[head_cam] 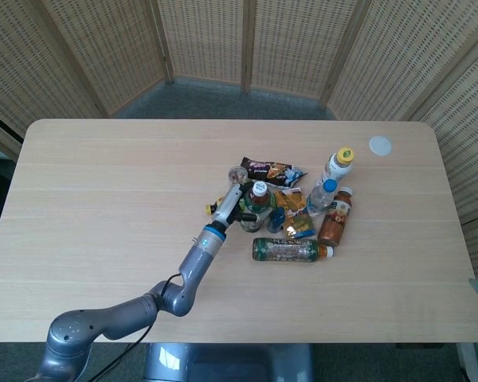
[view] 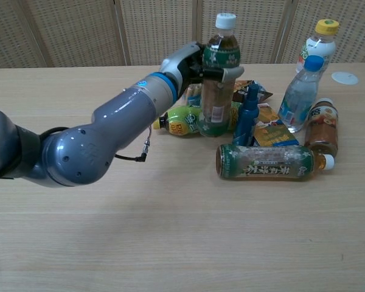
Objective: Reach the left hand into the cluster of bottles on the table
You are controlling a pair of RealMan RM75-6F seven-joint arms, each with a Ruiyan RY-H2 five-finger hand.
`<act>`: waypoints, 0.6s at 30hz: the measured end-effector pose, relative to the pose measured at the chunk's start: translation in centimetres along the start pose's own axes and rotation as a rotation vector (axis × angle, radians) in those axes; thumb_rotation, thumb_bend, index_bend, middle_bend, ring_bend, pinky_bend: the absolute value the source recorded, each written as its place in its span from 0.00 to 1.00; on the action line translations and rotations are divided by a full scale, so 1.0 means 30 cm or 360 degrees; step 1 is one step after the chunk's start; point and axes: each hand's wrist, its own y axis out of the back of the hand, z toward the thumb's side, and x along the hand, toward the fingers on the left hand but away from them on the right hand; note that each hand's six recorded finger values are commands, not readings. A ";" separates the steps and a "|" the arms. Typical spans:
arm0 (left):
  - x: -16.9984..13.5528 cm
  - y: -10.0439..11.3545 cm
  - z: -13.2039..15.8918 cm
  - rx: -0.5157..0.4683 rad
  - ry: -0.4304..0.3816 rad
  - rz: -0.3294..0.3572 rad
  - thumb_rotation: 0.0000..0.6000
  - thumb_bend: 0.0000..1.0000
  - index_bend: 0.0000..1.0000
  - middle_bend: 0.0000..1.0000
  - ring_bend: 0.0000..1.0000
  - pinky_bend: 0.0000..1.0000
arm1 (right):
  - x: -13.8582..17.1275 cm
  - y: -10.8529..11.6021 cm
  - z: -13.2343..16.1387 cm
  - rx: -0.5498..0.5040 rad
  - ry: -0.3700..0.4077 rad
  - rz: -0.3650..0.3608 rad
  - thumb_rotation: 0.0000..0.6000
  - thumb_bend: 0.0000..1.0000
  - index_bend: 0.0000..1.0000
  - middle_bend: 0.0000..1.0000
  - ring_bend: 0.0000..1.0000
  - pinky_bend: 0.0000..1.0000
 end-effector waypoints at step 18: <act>-0.171 0.410 0.601 -0.0203 -0.0543 0.0194 1.00 0.49 0.67 0.70 0.72 0.41 | -0.056 -0.112 0.097 -0.0097 0.0139 0.0086 0.84 0.01 0.00 0.00 0.00 0.00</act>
